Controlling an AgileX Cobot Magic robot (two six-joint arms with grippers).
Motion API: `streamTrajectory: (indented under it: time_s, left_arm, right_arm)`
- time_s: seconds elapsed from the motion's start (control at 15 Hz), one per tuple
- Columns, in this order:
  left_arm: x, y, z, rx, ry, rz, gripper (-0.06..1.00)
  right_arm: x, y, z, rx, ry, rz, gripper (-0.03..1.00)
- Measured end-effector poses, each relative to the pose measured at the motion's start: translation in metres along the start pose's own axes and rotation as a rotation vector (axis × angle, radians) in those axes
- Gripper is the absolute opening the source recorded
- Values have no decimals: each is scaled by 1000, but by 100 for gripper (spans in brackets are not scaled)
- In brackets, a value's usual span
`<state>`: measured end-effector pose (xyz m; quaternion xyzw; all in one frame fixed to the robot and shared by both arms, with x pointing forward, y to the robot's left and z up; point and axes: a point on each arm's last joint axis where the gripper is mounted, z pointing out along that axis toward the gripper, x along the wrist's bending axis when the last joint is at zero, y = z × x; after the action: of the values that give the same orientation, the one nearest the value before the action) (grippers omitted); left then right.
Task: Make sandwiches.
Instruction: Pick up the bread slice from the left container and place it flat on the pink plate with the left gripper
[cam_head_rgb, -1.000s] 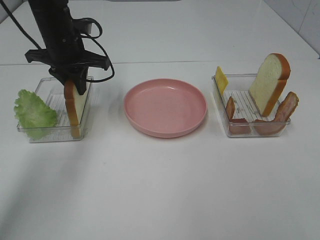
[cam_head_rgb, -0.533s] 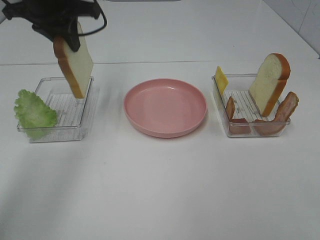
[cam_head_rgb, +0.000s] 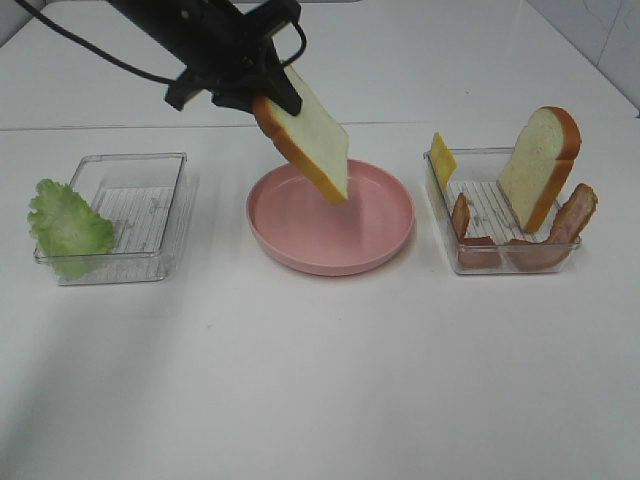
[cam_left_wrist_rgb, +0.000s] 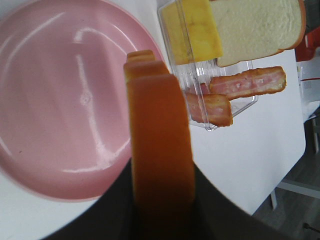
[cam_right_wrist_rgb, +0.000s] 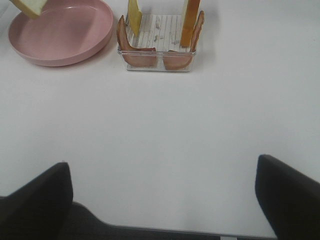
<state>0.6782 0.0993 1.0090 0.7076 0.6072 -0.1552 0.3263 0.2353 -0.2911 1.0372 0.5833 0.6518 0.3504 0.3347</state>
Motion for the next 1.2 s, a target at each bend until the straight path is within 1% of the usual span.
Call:
streamTrajectory:
  time_s: [0.07, 0.13, 0.2, 0.27, 0.4, 0.47, 0.53, 0.8, 0.87, 1.13, 1.2]
  left_arm:
    - [7, 0, 16, 13, -20, -11, 19]
    - [13, -1, 32, 18, -28, -10, 19]
    - [16, -2, 38, 20, -31, -14, 19]
    - [24, -3, 54, 22, -36, -29, 19]
    - [35, -5, 70, 31, -31, -54, 19]
    - [37, -5, 72, 35, -30, -57, 19]
    - [44, -7, 84, 51, -27, -59, 19]
    - [48, 2, 97, 42, -55, -55, 19]
    - [49, 3, 103, 63, -70, -66, 19]
    - [52, 2, 108, 82, -79, -85, 19]
    - [52, 2, 107, 82, -80, -86, 24]
  right_arm:
    - [0, 0, 0, 0, 0, 0, 96]
    - [0, 0, 0, 0, 0, 0, 96]
    - [0, 0, 0, 0, 0, 0, 96]
    - [0, 0, 0, 0, 0, 0, 96]
    - [0, 0, 0, 0, 0, 0, 96]
    - [0, 0, 0, 0, 0, 0, 96]
    - [0, 0, 0, 0, 0, 0, 96]
    - [0, 0, 0, 0, 0, 0, 96]
    - [0, 0, 0, 0, 0, 0, 96]
    - [0, 0, 0, -1, 0, 0, 96]
    - [0, 0, 0, -1, 0, 0, 96]
